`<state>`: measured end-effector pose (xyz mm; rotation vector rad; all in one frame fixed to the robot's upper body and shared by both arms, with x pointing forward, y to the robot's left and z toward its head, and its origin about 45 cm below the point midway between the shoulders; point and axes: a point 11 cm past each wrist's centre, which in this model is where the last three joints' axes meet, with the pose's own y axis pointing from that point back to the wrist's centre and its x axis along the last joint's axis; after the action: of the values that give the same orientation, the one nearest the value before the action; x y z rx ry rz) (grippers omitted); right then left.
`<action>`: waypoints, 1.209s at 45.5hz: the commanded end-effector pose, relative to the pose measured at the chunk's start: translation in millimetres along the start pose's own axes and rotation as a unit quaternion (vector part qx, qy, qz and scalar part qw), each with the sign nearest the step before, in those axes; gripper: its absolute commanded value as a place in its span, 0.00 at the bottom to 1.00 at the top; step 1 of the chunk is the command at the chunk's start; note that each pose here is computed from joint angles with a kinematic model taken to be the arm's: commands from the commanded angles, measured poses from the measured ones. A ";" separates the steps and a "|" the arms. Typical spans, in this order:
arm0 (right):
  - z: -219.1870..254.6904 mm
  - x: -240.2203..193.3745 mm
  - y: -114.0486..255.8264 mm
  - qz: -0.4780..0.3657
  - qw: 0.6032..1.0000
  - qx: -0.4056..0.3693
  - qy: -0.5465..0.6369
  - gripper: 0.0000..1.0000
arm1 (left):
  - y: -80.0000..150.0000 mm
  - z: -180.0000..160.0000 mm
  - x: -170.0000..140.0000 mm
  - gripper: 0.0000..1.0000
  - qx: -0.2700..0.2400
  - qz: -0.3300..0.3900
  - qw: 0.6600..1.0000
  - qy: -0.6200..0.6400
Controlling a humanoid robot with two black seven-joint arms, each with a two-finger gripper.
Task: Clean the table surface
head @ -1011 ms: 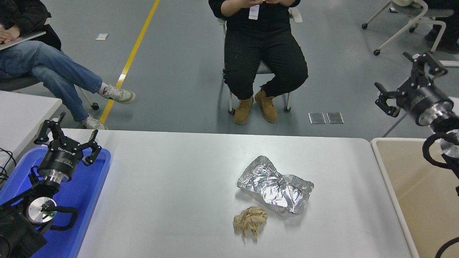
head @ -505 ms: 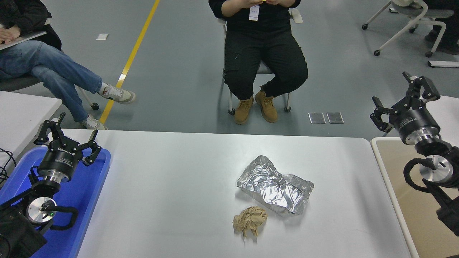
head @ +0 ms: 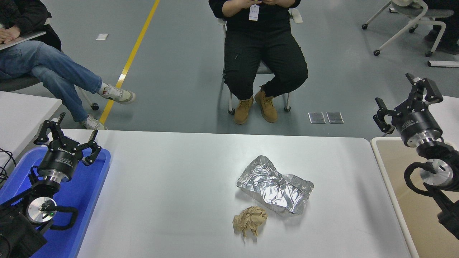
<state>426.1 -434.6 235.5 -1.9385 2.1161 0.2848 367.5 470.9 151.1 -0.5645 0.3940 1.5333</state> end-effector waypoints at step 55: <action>-111.5 -95.7 -43.0 -0.311 0.736 -0.105 0.592 0.99 | 0.0 -0.1 -0.1 1.00 0.000 0.000 1.000 0.000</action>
<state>461.2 -428.0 370.6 -3.0605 1.9706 -0.8520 367.5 470.8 151.0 -0.5645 0.3942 1.5332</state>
